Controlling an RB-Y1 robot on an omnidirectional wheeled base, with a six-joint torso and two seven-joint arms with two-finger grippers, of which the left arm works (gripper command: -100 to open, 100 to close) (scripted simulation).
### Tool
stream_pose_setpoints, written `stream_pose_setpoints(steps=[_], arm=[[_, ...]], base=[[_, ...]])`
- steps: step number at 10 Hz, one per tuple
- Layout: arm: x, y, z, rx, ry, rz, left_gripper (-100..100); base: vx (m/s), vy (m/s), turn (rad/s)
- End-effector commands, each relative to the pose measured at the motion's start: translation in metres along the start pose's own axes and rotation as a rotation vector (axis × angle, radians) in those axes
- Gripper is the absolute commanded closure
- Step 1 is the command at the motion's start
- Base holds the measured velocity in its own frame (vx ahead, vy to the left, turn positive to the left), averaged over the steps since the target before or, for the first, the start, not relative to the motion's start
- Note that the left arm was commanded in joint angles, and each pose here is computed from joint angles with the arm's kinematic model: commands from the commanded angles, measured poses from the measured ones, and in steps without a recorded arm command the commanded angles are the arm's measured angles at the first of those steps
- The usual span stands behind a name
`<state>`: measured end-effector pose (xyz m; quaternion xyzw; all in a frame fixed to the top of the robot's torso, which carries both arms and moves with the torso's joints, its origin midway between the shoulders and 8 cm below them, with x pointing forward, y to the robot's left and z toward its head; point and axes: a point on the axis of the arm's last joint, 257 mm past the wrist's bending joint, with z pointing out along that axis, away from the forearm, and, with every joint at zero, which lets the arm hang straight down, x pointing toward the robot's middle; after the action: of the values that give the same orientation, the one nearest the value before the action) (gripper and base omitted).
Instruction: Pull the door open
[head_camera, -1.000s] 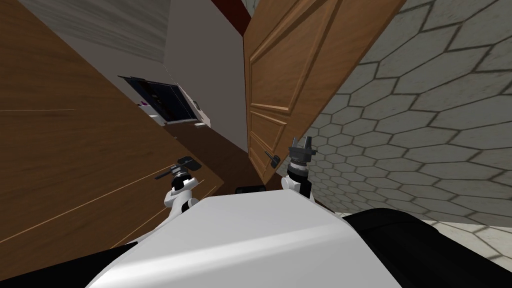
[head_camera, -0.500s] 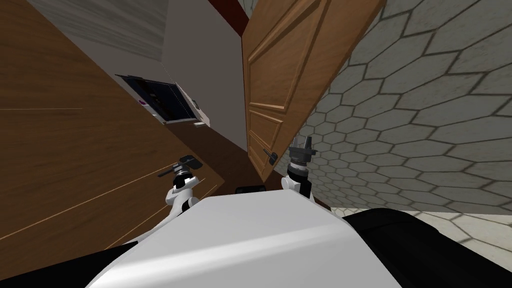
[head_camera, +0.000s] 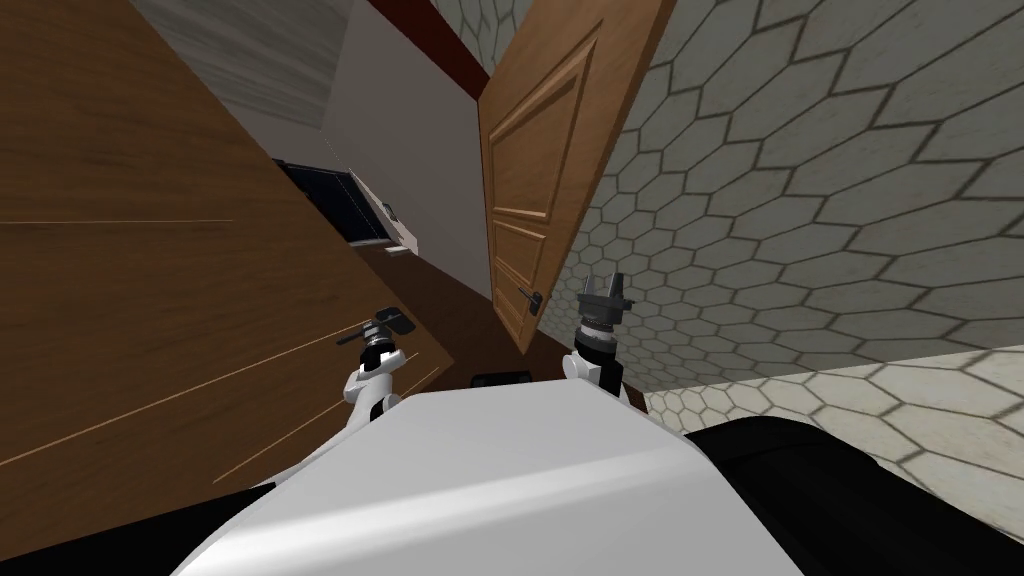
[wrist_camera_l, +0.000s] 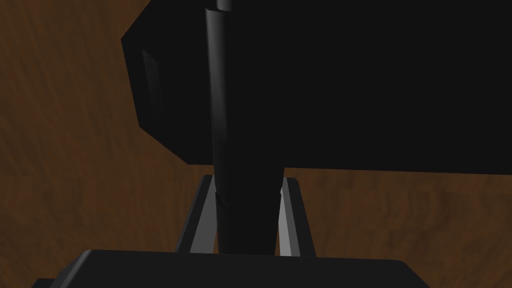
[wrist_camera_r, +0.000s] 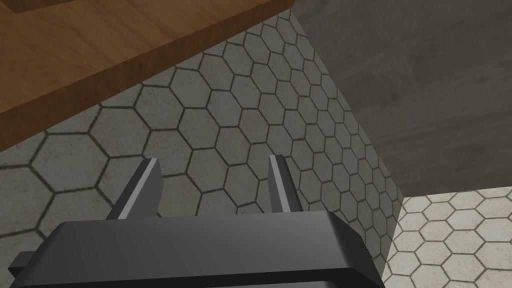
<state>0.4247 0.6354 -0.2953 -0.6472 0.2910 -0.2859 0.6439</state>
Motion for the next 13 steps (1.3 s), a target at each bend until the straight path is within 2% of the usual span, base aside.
stream_pose_setpoints(steps=[1, 3, 4, 11, 13], arm=[[0.019, -0.003, 0.0034, 0.008, 0.037, -0.004, 100], [0.031, -0.003, 0.0036, 0.007, 0.06, -0.005, 100], [0.026, -0.001, 0.0038, 0.003, 0.051, -0.003, 100], [0.094, -0.003, 0.0013, 0.006, 0.179, -0.004, 100], [0.107, -0.003, 0.0, 0.007, 0.205, -0.004, 100]], base=[[-0.2, 0.013, -0.064], [-0.197, 0.041, -0.053], [-0.089, 0.009, -0.038], [-0.234, -0.005, -0.058], [-0.227, 0.006, -0.052]])
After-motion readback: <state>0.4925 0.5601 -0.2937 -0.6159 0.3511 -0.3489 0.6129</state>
